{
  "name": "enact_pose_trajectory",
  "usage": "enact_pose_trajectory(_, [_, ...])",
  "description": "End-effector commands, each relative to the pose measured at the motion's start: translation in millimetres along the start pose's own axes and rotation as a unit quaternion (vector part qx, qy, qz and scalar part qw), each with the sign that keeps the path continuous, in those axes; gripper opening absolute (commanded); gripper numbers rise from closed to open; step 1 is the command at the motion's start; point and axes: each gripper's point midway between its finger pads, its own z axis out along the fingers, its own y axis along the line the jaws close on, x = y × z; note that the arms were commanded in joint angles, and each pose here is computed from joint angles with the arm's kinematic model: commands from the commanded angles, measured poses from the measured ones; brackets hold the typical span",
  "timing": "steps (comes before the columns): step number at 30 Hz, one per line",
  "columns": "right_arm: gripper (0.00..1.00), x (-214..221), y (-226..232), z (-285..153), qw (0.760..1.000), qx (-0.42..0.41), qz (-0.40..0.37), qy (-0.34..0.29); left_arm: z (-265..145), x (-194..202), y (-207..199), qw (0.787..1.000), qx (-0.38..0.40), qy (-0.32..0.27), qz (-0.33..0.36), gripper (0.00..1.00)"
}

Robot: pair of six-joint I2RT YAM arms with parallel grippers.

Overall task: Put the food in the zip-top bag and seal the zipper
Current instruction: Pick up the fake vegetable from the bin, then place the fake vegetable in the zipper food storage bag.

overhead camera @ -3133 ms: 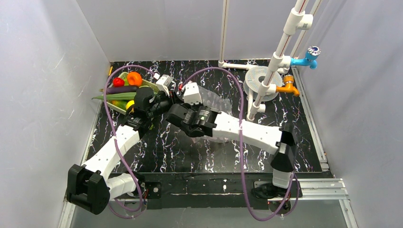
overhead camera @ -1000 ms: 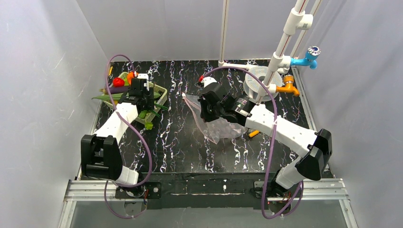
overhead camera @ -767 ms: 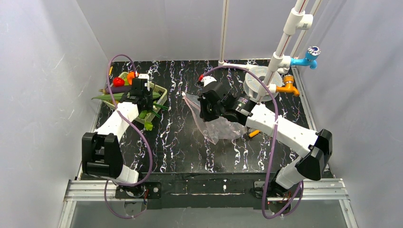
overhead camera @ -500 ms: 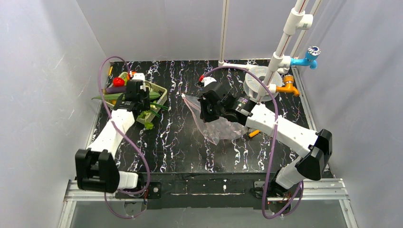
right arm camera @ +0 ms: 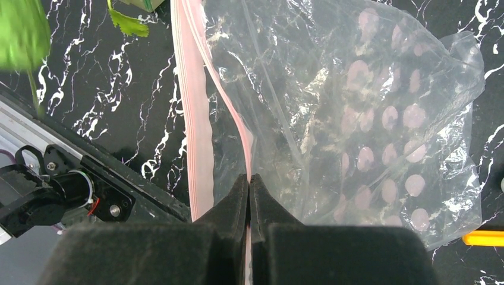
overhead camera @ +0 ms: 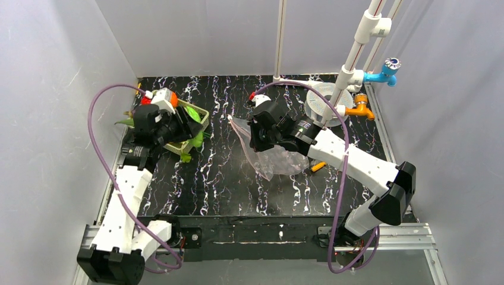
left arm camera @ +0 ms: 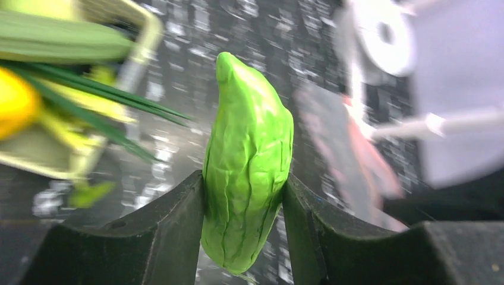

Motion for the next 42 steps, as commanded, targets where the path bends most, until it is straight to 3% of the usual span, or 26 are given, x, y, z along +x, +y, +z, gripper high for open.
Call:
enact_pose_trajectory(1, [0.01, -27, 4, -10, 0.999, -0.006, -0.002, -0.037, -39, 54, -78, 0.959, 0.213, 0.140, -0.123, 0.27])
enact_pose_trajectory(5, [0.01, -30, -1, -5, 0.999, 0.007, -0.015, -0.042, -84, 66, -108, 0.927, 0.313, 0.171, -0.114, 0.28])
enact_pose_trajectory(8, [0.01, -33, -3, -1, 0.998, 0.015, -0.032, -0.046, -107, 86, -125, 0.914, 0.336, 0.214, -0.075, 0.27])
enact_pose_trajectory(12, [0.01, -34, -1, 6, 0.997, 0.010, -0.058, -0.047, -118, 111, -147, 0.891, 0.359, 0.269, -0.074, 0.28])
enact_pose_trajectory(15, [0.01, -36, 3, 6, 0.996, 0.001, -0.075, -0.055, -112, 118, -147, 0.887, 0.344, 0.285, -0.112, 0.28])
enact_pose_trajectory(21, [0.01, -31, 29, -1, 0.987, -0.042, -0.125, -0.089, -88, 126, -161, 0.844, 0.355, 0.349, -0.201, 0.28])
enact_pose_trajectory(27, [0.01, -31, 33, -10, 0.985, -0.055, -0.122, -0.107, -75, 126, -164, 0.838, 0.357, 0.353, -0.213, 0.29])
enact_pose_trajectory(30, [0.01, -35, 34, -19, 0.983, -0.065, -0.119, -0.128, -59, 146, -147, 0.851, 0.300, 0.363, -0.232, 0.29])
enact_pose_trajectory(34, [0.01, -39, 49, -36, 0.973, -0.115, -0.130, -0.152, -38, 166, -134, 0.844, 0.254, 0.369, -0.294, 0.29])
enact_pose_trajectory(38, [0.01, -38, 60, -44, 0.964, -0.156, -0.134, -0.165, -29, 162, -138, 0.837, 0.262, 0.362, -0.316, 0.30])
enact_pose_trajectory(42, [0.01, -26, 69, -36, 0.964, -0.180, -0.139, -0.138, -31, 148, -147, 0.838, 0.281, 0.350, -0.310, 0.35])
